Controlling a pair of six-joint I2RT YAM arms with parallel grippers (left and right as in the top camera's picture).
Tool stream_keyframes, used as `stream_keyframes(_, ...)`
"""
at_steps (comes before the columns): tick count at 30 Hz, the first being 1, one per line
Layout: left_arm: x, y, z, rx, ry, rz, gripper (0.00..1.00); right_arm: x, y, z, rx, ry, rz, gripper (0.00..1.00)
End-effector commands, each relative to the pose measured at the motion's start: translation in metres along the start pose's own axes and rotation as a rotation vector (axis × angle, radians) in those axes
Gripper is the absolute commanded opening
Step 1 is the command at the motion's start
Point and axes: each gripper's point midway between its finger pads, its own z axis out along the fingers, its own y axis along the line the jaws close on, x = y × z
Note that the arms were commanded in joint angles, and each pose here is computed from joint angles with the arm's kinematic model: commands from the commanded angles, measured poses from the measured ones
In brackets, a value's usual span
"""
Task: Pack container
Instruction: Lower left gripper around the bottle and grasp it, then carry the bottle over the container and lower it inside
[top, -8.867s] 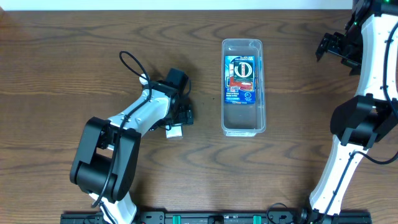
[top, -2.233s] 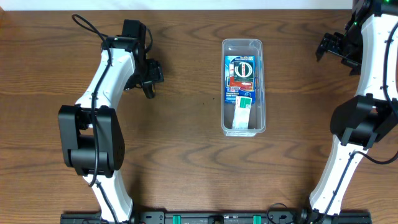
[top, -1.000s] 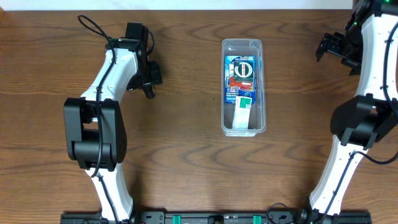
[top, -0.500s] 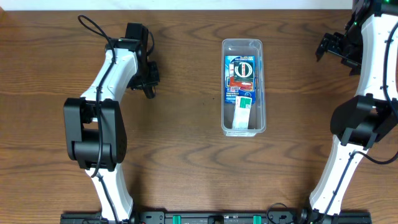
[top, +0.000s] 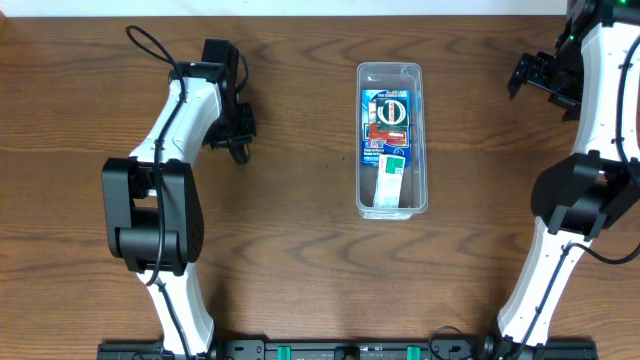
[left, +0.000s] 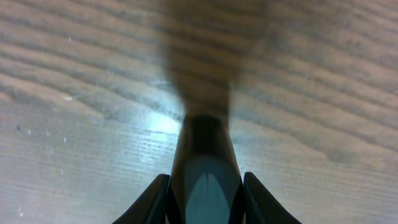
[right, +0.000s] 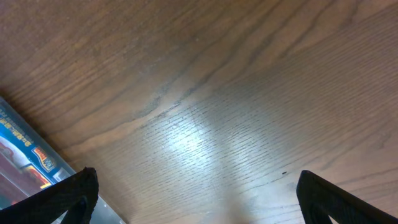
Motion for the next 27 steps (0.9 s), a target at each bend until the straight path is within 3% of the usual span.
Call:
stream_keyframes(1,0.000,-0.009,-0.020,0.041,-0.009,0.017,0.19,0.000,-0.002,0.002,0.002,0.005,-0.008,0.99)
stream_keyframes(7,0.008,-0.044,-0.081,0.095,-0.038,0.092,0.19,0.000,-0.002,0.002,0.002,0.005,-0.008,0.99)
stream_keyframes(16,0.045,-0.142,-0.187,0.225,-0.212,0.278,0.19,0.000,-0.001,0.002,0.002,0.005,-0.008,0.99)
stream_keyframes(27,0.099,-0.231,-0.208,0.346,-0.273,0.399,0.19,0.000,-0.002,0.002,0.002,0.005,-0.008,0.99)
